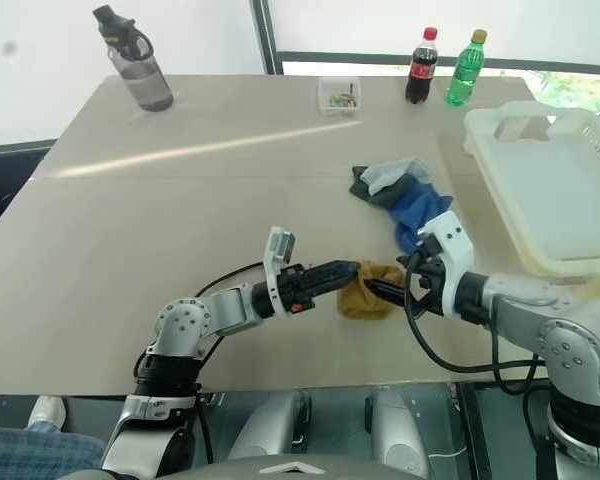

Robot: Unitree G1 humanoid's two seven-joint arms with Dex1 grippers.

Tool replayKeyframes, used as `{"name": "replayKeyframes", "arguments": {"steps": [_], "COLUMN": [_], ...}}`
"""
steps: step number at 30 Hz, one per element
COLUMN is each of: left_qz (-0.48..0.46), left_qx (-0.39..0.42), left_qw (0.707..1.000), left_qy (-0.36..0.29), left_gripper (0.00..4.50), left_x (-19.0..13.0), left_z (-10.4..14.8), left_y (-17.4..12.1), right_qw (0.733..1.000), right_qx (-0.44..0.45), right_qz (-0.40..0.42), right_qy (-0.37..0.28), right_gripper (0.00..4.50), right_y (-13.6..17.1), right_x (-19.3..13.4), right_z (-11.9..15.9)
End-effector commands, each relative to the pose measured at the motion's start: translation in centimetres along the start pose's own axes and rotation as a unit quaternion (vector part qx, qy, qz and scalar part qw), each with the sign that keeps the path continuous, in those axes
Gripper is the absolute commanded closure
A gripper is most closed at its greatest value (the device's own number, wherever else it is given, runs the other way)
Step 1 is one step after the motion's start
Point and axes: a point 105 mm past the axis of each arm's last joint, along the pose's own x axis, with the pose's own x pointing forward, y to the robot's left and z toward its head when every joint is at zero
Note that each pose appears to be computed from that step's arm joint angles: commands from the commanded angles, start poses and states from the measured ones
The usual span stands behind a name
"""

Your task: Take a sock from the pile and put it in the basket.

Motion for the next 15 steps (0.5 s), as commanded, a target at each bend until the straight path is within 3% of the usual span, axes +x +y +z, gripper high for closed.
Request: {"name": "replayKeyframes", "arguments": {"steps": [1, 9, 15], "left_qz": [-0.021, -0.044, -0.081], "left_qx": [-0.010, -0.004, 0.029], "left_qw": [1.000, 0.999, 0.996], "left_qy": [-0.003, -0.007, -0.010], "left_gripper": [0.00, 0.00, 0.00], "left_x": [0.1, -0.1, -1.7], "left_z": [-0.1, -0.1, -0.1], "left_y": [-0.4, -1.2, -3.6], "right_qw": [1.000, 0.993, 0.993], "right_qx": [-0.028, -0.049, -0.049], "right_qz": [0.004, -0.091, -0.085], "right_qy": [0.009, 0.050, 0.073], "right_gripper": [0.06, 0.06, 0.06], "right_y": [1.2, -1.0, -0.8], "right_x": [0.8, 3.4, 4.1], "right_z": [-0.2, -1.9, -3.6]}}
